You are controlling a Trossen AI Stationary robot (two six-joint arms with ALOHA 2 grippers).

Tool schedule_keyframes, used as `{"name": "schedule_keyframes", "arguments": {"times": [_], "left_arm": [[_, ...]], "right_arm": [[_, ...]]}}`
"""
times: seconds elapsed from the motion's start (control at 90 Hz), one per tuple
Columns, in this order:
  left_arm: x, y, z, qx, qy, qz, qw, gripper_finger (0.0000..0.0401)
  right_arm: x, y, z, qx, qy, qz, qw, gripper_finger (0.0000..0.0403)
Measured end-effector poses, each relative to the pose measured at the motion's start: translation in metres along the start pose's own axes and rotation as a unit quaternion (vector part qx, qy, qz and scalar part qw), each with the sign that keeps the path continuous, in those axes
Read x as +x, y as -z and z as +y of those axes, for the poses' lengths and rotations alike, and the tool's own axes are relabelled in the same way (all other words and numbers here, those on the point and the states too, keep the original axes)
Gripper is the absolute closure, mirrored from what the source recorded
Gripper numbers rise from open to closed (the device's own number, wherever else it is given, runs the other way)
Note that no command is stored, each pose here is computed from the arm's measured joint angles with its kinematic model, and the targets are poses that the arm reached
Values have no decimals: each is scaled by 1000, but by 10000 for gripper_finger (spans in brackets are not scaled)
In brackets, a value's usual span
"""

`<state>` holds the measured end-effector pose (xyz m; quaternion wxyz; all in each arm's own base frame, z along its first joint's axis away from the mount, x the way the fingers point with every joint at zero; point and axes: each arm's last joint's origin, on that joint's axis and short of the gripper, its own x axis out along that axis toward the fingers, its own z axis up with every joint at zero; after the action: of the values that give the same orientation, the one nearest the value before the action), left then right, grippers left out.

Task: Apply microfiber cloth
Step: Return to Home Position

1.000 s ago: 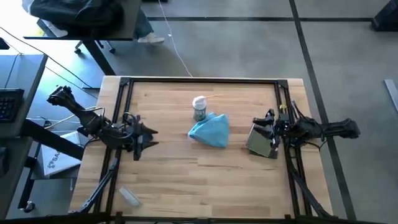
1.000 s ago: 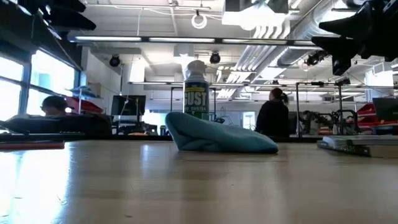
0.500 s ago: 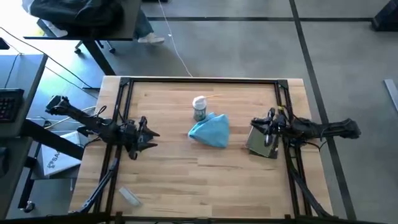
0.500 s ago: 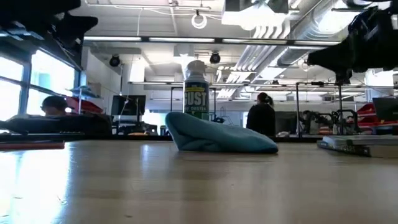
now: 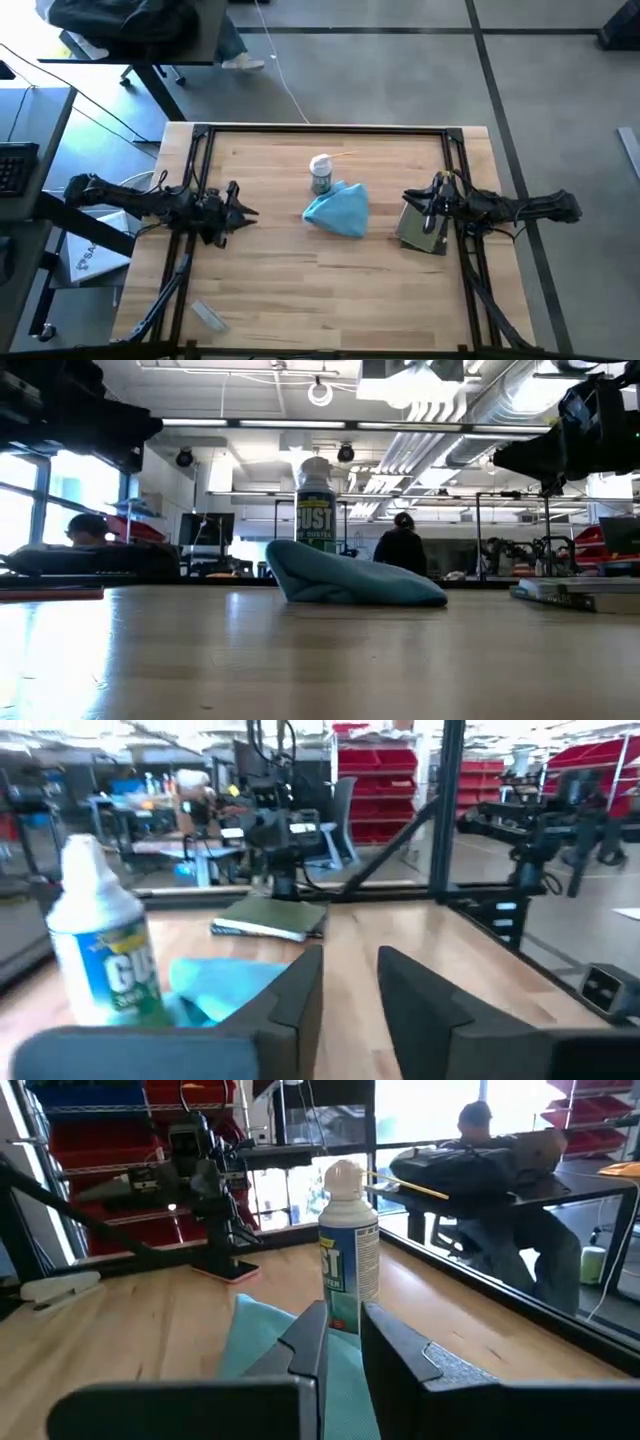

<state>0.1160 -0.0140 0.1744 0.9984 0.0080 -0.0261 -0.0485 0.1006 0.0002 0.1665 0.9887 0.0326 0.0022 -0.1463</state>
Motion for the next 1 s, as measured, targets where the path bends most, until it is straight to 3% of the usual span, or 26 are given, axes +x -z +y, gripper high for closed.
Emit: {"name": "schedule_keyframes", "arguments": {"times": [0.156, 0.356, 0.544, 0.756, 1.0], "left_arm": [[0, 3, 2, -10, 9, 13, 1000, 379], [-7, 2, 9, -14, -46, 8, 999, 396], [-20, -5, 5, 3, 41, -37, 998, 394], [-21, -4, 5, -9, 105, -27, 994, 394], [-21, -5, 11, 1, 23, -32, 999, 394]], "right_arm": [[0, 0, 0, 0, 0, 0, 1000, 371], [0, 0, 0, 0, 0, 0, 1000, 371], [0, 0, 0, 0, 0, 0, 1000, 371], [0, -1, 0, 1, 0, -1, 1000, 371], [0, 0, 0, 0, 0, 0, 1000, 371]]}}
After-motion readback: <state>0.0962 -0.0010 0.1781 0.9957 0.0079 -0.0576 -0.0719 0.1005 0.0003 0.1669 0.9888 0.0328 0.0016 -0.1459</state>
